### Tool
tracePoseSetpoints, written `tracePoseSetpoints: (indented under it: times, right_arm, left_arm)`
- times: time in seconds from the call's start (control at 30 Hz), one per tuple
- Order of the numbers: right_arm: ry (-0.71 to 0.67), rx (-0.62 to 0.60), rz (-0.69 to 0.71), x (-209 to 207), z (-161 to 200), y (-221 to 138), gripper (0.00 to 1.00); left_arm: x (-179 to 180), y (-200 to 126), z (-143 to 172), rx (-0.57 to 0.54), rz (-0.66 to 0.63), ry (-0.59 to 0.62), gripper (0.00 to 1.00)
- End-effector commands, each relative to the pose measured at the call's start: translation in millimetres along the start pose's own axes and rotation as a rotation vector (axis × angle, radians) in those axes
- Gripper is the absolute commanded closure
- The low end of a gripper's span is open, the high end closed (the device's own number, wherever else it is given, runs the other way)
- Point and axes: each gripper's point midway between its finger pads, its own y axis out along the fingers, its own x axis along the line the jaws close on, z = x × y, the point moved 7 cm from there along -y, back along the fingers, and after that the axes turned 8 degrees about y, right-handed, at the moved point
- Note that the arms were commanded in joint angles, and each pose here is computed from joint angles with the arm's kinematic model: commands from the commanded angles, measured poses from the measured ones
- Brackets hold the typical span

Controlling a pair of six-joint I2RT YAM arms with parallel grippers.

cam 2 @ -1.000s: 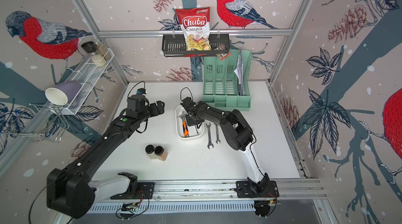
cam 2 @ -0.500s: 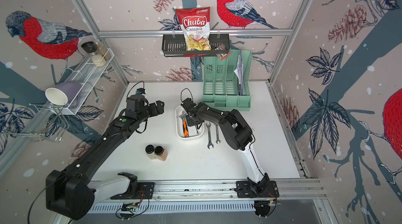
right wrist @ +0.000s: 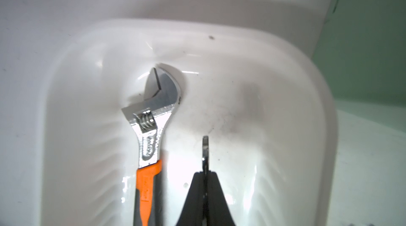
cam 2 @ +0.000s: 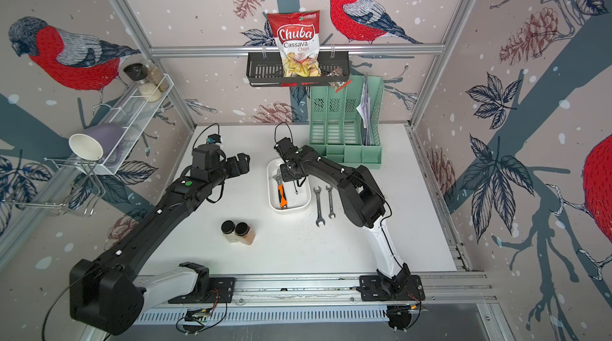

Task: Take out the wrench from the storage box
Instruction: Pick up the wrench from the storage box.

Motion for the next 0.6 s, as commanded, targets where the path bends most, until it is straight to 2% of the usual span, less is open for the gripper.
tracePoseSetpoints:
  times: [0.0, 0.13, 0.27, 0.4, 0.57]
  right_arm:
    - [-0.037, -0.022, 0.0, 4.3, -10.7, -23.4, 1.0]
    - [-0.065, -0.083, 0.039, -1.2, -21.8, -55.4, 1.0]
    - [-0.063, -0.132, 0.126, -27.9, -18.4, -86.2, 1.0]
    - [0.005, -0.162, 0.24, -82.5, 3.2, -109.9, 1.0]
    - [0.134, -0.145, 0.433, -167.2, 47.5, -111.7, 1.0]
  left_arm:
    - [-1.0, -1.8, -3.5, -0.016, 0.013, 0.001, 0.04]
    - [-4.8, -1.5, -3.2, -0.013, 0.041, 0.002, 0.04]
    - [-13.5, -3.0, -3.0, -0.011, 0.06, 0.023, 0.04]
    - [-21.1, -8.2, -2.9, -0.016, 0.076, 0.04, 0.04]
    - [-28.3, -16.2, -4.8, -0.034, 0.1, 0.055, 0.04]
